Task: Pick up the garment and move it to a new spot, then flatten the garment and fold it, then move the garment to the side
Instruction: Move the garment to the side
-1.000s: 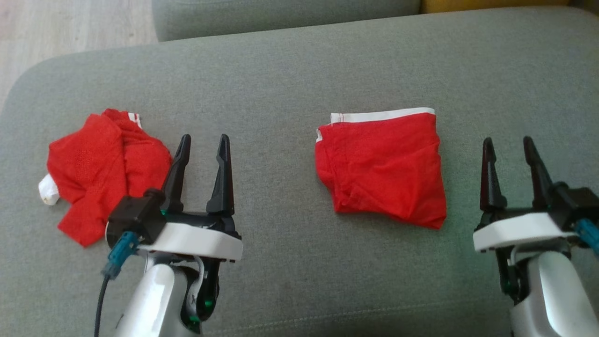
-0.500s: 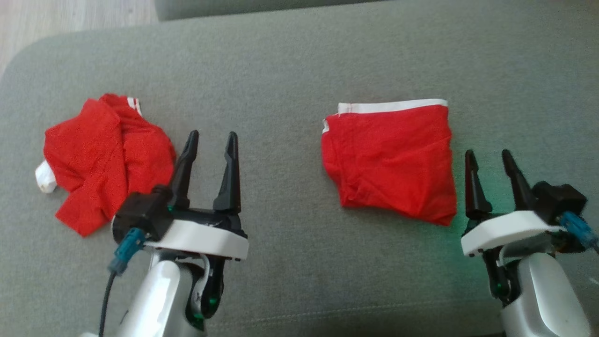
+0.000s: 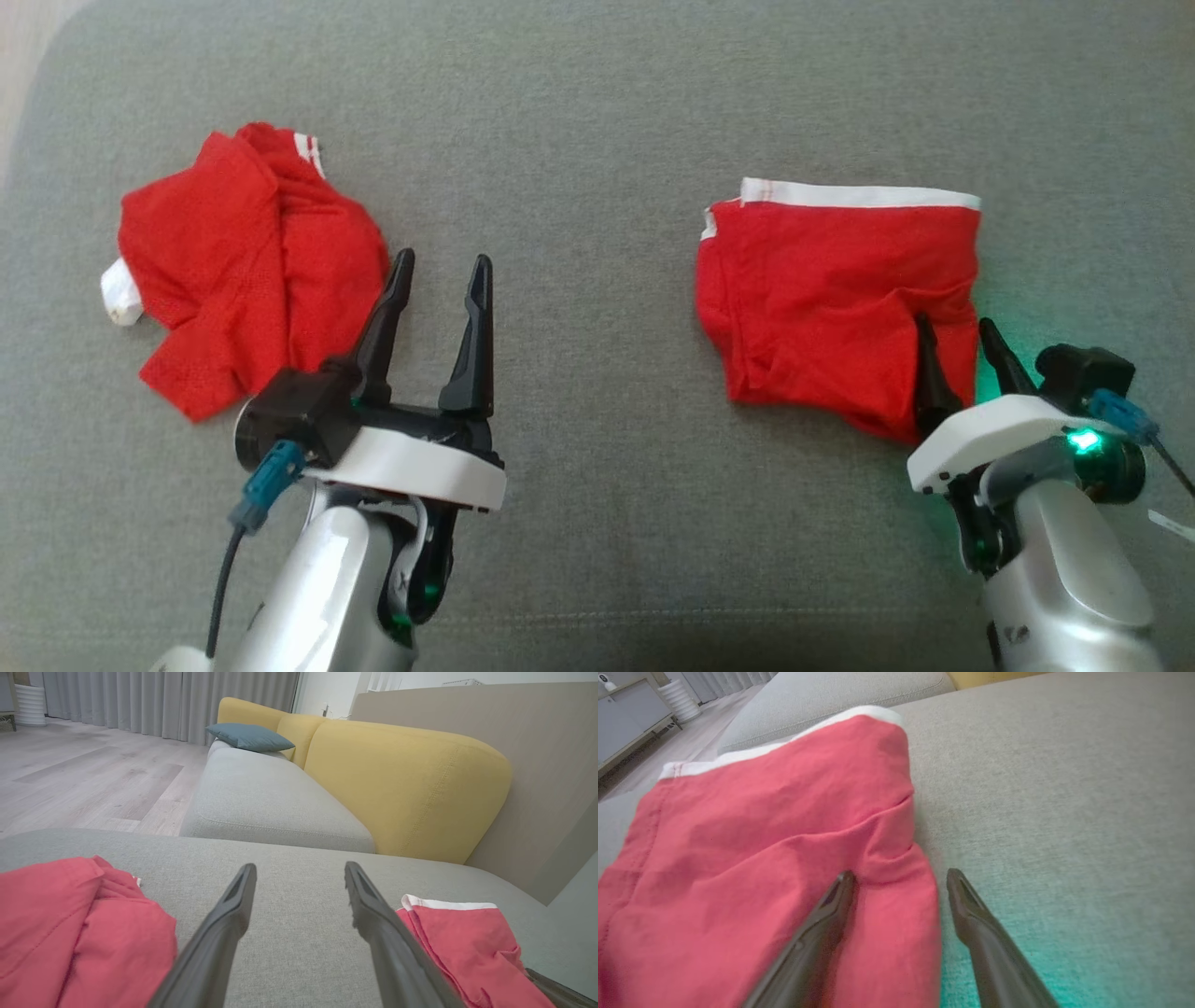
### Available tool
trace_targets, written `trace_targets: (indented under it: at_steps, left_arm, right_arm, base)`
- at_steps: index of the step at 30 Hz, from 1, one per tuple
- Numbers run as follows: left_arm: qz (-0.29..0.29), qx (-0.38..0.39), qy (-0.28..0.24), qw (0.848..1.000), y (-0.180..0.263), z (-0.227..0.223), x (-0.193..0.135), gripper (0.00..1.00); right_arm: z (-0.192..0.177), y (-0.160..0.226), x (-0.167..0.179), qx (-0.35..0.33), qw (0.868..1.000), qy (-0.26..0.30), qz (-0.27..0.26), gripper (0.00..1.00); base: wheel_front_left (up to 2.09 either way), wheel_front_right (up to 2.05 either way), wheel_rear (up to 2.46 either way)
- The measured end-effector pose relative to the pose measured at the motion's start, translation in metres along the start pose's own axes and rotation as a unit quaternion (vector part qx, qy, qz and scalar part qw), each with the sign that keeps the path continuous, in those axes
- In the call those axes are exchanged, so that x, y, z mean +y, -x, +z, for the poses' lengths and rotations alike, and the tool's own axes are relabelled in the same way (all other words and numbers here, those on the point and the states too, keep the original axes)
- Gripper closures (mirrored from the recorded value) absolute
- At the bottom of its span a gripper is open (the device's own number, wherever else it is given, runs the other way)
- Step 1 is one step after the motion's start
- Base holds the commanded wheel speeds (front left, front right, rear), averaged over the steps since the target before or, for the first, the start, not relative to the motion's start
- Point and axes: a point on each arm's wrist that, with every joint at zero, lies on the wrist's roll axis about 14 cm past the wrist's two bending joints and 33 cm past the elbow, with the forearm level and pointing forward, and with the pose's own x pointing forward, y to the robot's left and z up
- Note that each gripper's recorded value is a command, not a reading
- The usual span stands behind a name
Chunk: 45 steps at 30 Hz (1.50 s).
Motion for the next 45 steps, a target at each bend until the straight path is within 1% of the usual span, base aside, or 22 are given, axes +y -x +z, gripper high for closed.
trace_targets:
  at_steps: [4,10,11,12,13,15,18,22,25,27,30,33,37,41,45]
  left_arm:
    - [0.006,0.005,0.0,1.0,0.001,-0.003,0.005,0.0]
    - [0.012,0.012,0.0,1.0,-0.001,-0.009,0.01,0.0]
    - [0.012,0.013,-0.002,1.0,-0.001,-0.01,0.01,0.0]
    - [0.012,0.014,-0.003,1.0,-0.001,-0.011,0.01,0.0]
    - [0.012,0.014,-0.003,1.0,-0.002,-0.012,0.01,0.0]
    - [0.011,0.015,-0.003,1.0,-0.002,-0.012,0.01,0.0]
    - [0.006,0.012,-0.001,1.0,-0.004,-0.011,0.006,0.0]
    - [-0.007,0.008,0.002,1.0,-0.008,-0.009,-0.003,0.0]
    - [-0.016,0.004,0.005,1.0,-0.012,-0.008,-0.009,0.0]
    - [-0.02,0.003,0.007,1.0,-0.015,-0.008,-0.011,0.0]
    - [-0.025,0.002,0.01,1.0,-0.022,-0.01,-0.012,0.0]
    - [-0.026,0.006,0.011,1.0,-0.026,-0.015,-0.011,0.0]
    - [-0.024,0.013,0.014,1.0,-0.029,-0.022,-0.007,0.0]
    - [-0.018,0.013,0.009,1.0,-0.032,-0.023,-0.001,0.0]
    - [-0.008,0.015,0.007,1.0,-0.032,-0.024,0.006,0.0]
  right_arm:
    - [-0.005,-0.007,0.001,0.008,1.0,0.0,0.0,0.0]
    - [-0.002,-0.019,0.004,0.004,1.0,0.006,0.004,0.0]
    - [-0.002,-0.021,0.005,0.004,1.0,0.008,0.005,0.34]
    - [-0.001,-0.022,0.006,0.005,1.0,0.01,0.007,0.78]
    - [-0.001,-0.023,0.007,0.005,1.0,0.014,0.01,1.0]
    - [0.001,-0.024,0.011,0.003,0.999,0.031,0.017,1.0]
    - [0.007,-0.021,0.009,-0.003,0.997,0.071,0.019,1.0]
    - [0.033,-0.018,-0.005,-0.029,0.992,0.124,0.001,1.0]
    - [0.063,-0.017,-0.033,-0.046,0.982,0.179,-0.022,1.0]
    - [0.08,-0.017,-0.055,-0.05,0.974,0.219,-0.038,1.0]
    - [0.097,-0.017,-0.085,-0.042,0.96,0.27,-0.058,1.0]
    - [0.109,-0.017,-0.119,-0.023,0.948,0.306,-0.085,1.0]
    - [0.126,-0.02,-0.148,-0.014,0.94,0.321,-0.115,1.0]
    - [0.142,-0.026,-0.158,-0.025,0.94,0.315,-0.131,1.0]
    - [0.143,-0.029,-0.166,-0.022,0.942,0.301,-0.143,1.0]
  base:
    - [0.0,0.0,0.0]
    - [0.0,0.0,0.0]
    - [0.0,0.0,0.0]
    - [0.0,0.0,0.0]
    - [0.0,0.0,0.0]
    - [0.0,0.0,0.0]
    - [0.0,0.0,0.0]
    - [0.0,0.0,0.0]
    - [0.0,0.0,0.0]
    - [0.0,0.0,0.0]
    - [0.0,0.0,0.0]
    - [0.0,0.0,0.0]
    - [0.0,0.0,0.0]
    - [0.0,0.0,0.0]
    - [0.0,0.0,0.0]
